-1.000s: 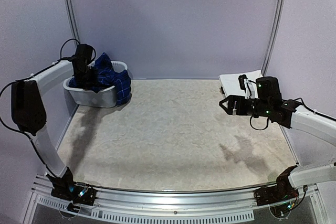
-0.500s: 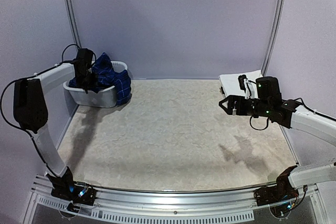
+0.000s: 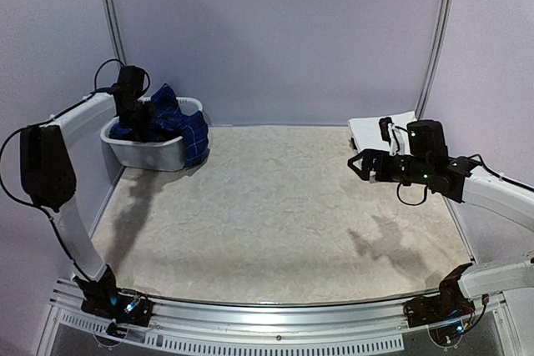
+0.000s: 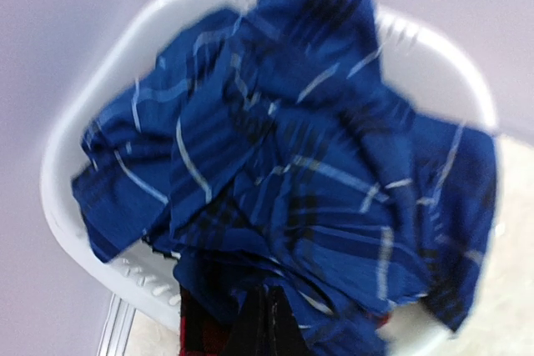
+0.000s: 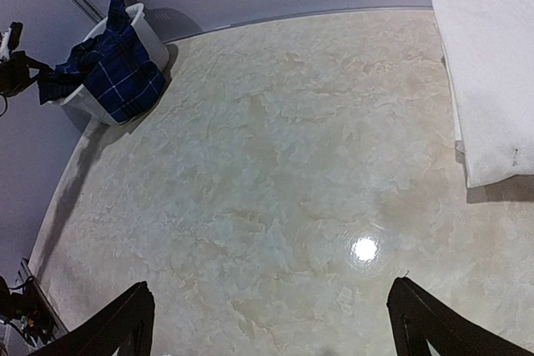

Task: Fold and stack the mixed laundry pile
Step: Pick up the crumpled shirt from the bin.

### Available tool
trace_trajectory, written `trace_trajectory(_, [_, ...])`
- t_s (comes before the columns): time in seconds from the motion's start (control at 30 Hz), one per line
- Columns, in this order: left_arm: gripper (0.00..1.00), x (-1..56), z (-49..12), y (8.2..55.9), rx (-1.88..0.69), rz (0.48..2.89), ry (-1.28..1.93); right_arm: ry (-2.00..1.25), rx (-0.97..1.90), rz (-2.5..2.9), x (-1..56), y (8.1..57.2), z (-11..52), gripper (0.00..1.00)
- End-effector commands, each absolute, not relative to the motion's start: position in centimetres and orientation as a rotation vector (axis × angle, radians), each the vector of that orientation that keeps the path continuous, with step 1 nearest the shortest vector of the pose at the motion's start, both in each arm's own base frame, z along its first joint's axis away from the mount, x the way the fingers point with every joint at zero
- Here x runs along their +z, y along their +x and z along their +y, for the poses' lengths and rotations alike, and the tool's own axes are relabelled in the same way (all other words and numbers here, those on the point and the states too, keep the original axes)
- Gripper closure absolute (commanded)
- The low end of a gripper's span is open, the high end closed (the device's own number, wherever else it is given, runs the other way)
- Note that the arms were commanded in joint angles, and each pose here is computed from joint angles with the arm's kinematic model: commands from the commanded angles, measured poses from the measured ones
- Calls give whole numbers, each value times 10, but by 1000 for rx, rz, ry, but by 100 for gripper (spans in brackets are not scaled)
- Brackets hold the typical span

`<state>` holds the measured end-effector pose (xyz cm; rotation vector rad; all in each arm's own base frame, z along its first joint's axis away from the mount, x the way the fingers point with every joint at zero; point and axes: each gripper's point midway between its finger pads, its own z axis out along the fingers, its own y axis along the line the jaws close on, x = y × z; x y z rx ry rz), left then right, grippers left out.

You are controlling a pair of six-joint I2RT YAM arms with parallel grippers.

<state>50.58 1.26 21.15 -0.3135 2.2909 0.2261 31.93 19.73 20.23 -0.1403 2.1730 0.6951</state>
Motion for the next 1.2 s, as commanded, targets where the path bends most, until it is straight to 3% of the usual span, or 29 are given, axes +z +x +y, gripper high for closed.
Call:
trace_trajectory(0.0, [100,300,-9,512,85,2090,-253,-143,703,2166,213,322,201,1])
trace_trajectory(0.33, [100,433,-68,503,-171,1823,-54,-133,695,2152,224,324,200,1])
trace_trajectory(0.8, [100,532,-159,383,-419,1616,239,-144,704,2071,266,324,198,1])
trace_trajectory(0.97, [100,538,-208,322,-584,1571,396,-129,697,2045,272,321,193,1])
trace_trajectory(1.1, [100,501,-254,284,-711,1595,552,-111,681,2032,270,318,187,1])
trace_trajectory(1.13, [99,485,-262,281,-712,1629,590,-110,679,2032,269,317,187,1])
trace_trajectory(1.17, [90,464,-266,280,-691,1686,623,-110,679,2035,268,317,187,1])
